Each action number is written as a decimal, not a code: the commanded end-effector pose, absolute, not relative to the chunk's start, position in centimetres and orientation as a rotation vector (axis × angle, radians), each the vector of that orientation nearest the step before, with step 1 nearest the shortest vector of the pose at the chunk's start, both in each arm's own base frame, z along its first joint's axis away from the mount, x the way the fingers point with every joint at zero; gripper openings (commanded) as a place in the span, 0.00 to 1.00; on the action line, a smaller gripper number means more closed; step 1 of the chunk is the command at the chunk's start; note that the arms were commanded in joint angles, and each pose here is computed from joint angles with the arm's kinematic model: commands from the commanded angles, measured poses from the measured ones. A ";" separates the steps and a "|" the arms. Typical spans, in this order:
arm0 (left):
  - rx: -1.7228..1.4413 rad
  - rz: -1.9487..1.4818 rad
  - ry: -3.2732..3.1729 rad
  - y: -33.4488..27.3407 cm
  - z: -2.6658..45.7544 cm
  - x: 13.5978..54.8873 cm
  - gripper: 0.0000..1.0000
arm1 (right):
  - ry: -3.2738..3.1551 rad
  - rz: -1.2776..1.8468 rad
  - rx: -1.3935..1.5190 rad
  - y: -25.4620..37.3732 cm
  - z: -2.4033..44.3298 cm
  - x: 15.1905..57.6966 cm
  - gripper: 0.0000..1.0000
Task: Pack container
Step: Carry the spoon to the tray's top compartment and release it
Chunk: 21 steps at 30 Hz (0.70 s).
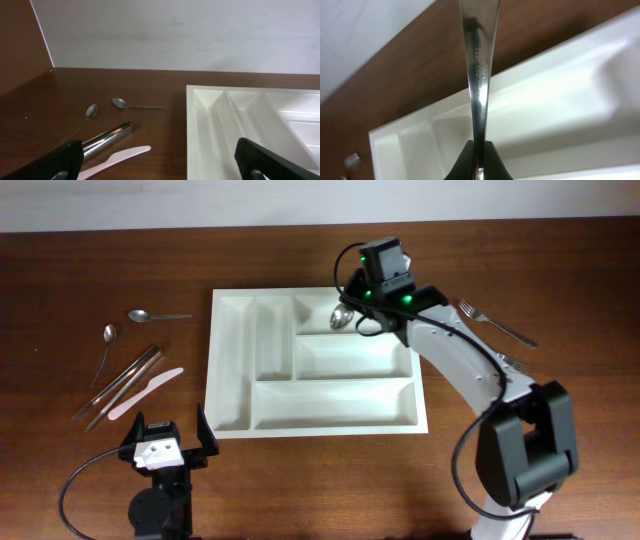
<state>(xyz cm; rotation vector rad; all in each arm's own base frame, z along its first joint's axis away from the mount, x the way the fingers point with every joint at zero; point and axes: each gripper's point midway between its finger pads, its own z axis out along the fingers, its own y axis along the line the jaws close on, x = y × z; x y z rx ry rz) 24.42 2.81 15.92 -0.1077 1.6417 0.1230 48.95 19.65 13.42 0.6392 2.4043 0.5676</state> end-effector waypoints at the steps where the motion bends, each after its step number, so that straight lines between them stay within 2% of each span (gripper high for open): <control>1: -0.095 0.128 1.641 2.8 15.8 24.4 0.99 | 2.304 0.587 0.957 18.9 12.6 49.9 0.04; 13: -0.095 0.128 1.641 2.8 15.8 24.4 0.99 | 2.137 0.633 1.524 18.4 6.2 50.6 0.04; 21: -0.095 0.128 1.641 2.8 15.8 24.4 0.99 | 2.200 0.711 1.566 20.4 2.0 50.9 0.04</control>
